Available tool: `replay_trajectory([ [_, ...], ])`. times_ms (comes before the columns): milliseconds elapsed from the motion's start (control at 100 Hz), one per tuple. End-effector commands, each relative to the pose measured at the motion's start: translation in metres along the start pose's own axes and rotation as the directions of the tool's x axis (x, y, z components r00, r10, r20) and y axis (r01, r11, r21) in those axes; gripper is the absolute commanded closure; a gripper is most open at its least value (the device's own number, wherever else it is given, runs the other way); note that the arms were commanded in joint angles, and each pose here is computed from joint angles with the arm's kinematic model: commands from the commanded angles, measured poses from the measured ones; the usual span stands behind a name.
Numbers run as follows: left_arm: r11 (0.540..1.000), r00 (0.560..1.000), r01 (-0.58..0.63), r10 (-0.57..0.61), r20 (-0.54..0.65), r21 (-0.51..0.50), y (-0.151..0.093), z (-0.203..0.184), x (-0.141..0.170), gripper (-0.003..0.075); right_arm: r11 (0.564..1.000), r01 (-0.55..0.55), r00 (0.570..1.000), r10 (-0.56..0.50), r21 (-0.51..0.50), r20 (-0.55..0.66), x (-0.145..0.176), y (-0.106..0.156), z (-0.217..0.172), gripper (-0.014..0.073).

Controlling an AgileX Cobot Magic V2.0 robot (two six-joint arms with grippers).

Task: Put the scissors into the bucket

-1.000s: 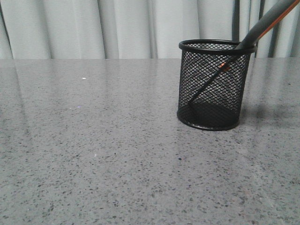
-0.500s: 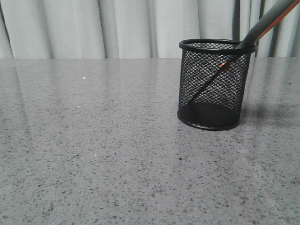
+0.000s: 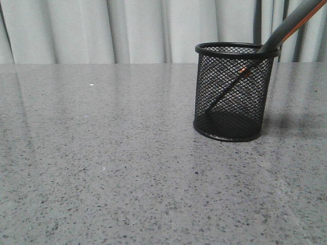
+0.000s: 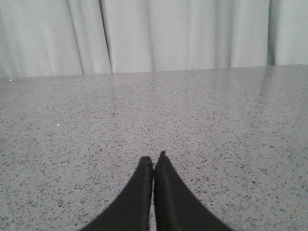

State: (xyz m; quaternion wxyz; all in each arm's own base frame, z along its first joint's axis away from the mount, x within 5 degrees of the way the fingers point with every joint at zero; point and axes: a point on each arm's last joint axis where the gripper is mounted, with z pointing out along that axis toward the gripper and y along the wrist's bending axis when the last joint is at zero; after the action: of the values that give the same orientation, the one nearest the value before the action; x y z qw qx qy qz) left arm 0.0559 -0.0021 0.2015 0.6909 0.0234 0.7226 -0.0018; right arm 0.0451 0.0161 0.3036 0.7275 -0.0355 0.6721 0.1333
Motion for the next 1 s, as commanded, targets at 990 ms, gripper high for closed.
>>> replay_trajectory([
  [990,1.000,0.997,0.013,-0.012,0.080,-0.007,0.000,0.000,0.001,0.0741,0.970,0.150,0.986,-0.133,0.189,-0.099,0.104,-0.029,-0.003,0.0649],
])
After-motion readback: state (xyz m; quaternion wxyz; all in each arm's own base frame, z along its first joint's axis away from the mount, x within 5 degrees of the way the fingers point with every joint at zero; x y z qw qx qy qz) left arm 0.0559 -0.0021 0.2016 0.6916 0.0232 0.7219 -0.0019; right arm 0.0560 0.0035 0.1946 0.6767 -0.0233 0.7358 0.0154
